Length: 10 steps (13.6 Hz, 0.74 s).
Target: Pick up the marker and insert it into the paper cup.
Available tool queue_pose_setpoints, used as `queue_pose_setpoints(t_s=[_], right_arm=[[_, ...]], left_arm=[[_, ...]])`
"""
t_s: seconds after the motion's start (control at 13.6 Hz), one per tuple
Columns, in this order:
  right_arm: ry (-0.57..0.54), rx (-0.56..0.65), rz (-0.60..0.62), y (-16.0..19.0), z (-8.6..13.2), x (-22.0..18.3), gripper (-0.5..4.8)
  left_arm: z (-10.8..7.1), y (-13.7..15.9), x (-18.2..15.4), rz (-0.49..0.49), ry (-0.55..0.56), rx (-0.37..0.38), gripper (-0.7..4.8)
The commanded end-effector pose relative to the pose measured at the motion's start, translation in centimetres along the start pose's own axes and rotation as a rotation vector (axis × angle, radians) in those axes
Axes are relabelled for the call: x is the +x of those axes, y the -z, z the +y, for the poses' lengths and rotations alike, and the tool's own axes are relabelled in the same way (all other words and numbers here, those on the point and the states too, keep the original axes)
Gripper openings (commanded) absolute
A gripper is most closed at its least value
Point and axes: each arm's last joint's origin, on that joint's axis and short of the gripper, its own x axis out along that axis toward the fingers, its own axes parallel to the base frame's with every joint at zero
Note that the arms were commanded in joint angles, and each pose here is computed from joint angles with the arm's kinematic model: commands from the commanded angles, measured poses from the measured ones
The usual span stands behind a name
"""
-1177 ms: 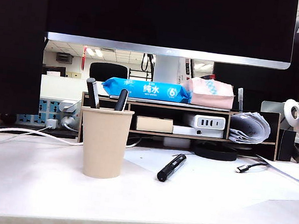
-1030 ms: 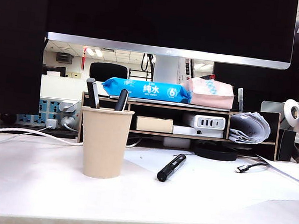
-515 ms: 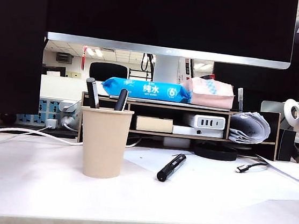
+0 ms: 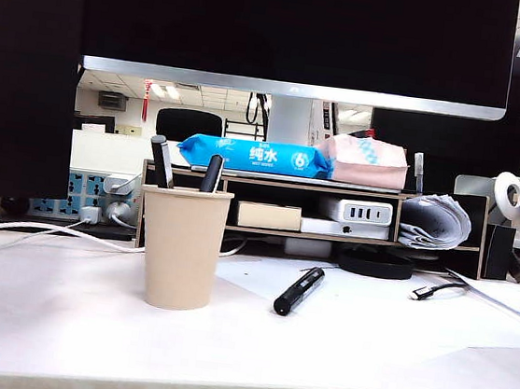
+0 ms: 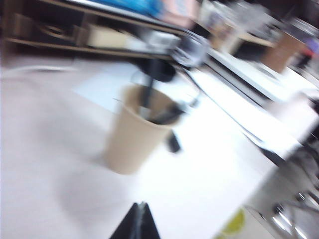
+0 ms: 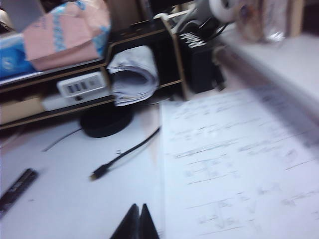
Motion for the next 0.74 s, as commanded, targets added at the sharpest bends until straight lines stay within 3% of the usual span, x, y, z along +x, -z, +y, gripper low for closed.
queue_pose_setpoints(t_s=[0.07, 0.44, 0.52, 0.59, 0.66, 0.74], right_arm=[[-0.01, 0.014, -0.006, 0.1, 0.0, 0.1, -0.05], [-0.181, 0.155, 0.049, 0.0, 0.6, -0.1, -0.06], [-0.187, 0.204, 0.046, -0.3, 0.7, -0.1, -0.06], [-0.217, 0.342, -0.004, -3.0, 1.4, -0.1, -0.06], [-0.325, 0.372, 0.323, -9.1, 3.7, 6.3, -0.06], [-0.394, 0.356, 0.613, -11.7, 7.0, 15.4, -0.06]], left_arm=[[-1.2, 0.8, 0.4, 0.057, 0.044, 0.024, -0.05], [-1.3, 1.0, 0.5, 0.038, -0.04, 0.077, -0.05], [-1.3, 1.0, 0.5, 0.039, -0.04, 0.076, -0.05], [-1.3, 1.0, 0.5, 0.038, -0.041, 0.077, -0.05], [-1.3, 1.0, 0.5, 0.037, -0.045, 0.077, -0.05], [-1.1, 1.0, 0.5, 0.029, -0.08, 0.098, -0.05]])
